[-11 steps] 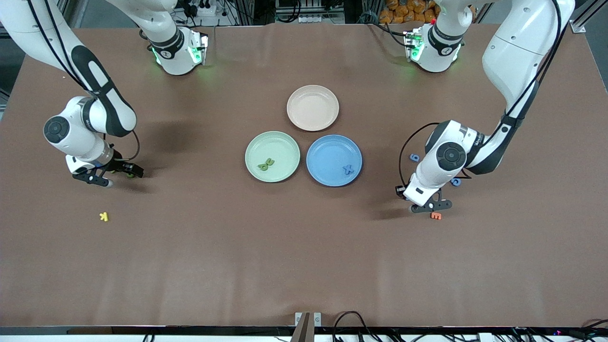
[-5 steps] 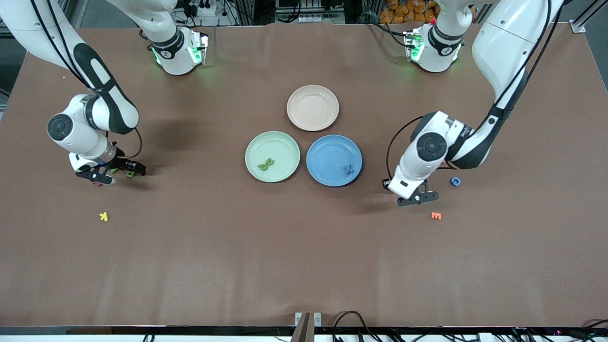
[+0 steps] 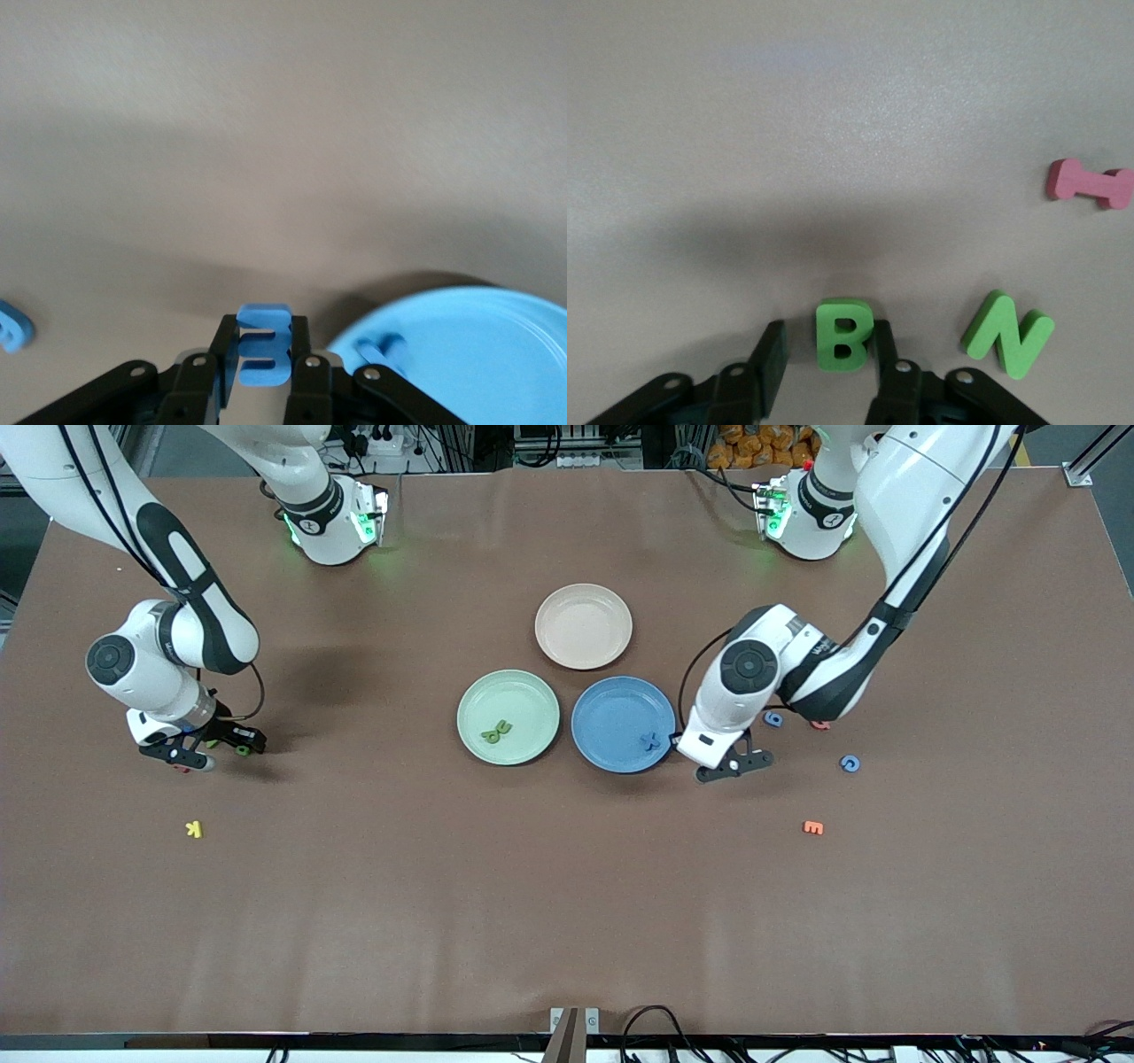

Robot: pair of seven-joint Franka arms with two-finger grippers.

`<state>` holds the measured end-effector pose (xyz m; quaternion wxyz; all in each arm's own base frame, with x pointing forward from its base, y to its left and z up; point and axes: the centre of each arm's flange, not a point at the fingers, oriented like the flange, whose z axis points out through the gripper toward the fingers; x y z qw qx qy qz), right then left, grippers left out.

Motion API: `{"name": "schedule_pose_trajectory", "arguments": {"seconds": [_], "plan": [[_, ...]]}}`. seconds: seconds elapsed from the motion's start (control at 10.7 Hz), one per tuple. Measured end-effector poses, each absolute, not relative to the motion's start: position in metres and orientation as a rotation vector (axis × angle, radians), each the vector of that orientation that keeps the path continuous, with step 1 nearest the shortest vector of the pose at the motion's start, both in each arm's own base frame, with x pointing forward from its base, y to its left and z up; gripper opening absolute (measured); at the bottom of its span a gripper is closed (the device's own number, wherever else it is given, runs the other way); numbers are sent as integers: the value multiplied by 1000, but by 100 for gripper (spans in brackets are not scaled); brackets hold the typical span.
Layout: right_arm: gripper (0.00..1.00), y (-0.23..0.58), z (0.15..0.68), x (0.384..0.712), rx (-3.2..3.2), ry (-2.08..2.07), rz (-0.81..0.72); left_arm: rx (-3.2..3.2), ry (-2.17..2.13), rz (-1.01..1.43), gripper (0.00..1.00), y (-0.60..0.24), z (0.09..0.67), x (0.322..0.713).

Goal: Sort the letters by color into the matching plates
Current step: 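Grasp the B with the right gripper while the left gripper places the 3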

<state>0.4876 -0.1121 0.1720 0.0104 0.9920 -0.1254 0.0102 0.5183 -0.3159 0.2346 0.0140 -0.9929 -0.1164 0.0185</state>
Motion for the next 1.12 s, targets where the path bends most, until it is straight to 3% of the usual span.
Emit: {"name": "schedule_pose_trajectory", "arguments": {"seconds": [0.19,0.28,0.47,1.12], "plan": [[45,-112,172,488,3096,-392,33,-3090,-398,54,27,-347,238,500],[37,-112,173,488,3096,-391,37,-3088,-410,52,27,-363,239,489],[29,-112,174,488,3096,-391,38,-3086,-424,47,27,-391,241,468],[27,-97,175,491,3099,-394,23,-3074,-441,48,27,-422,241,440]]}}
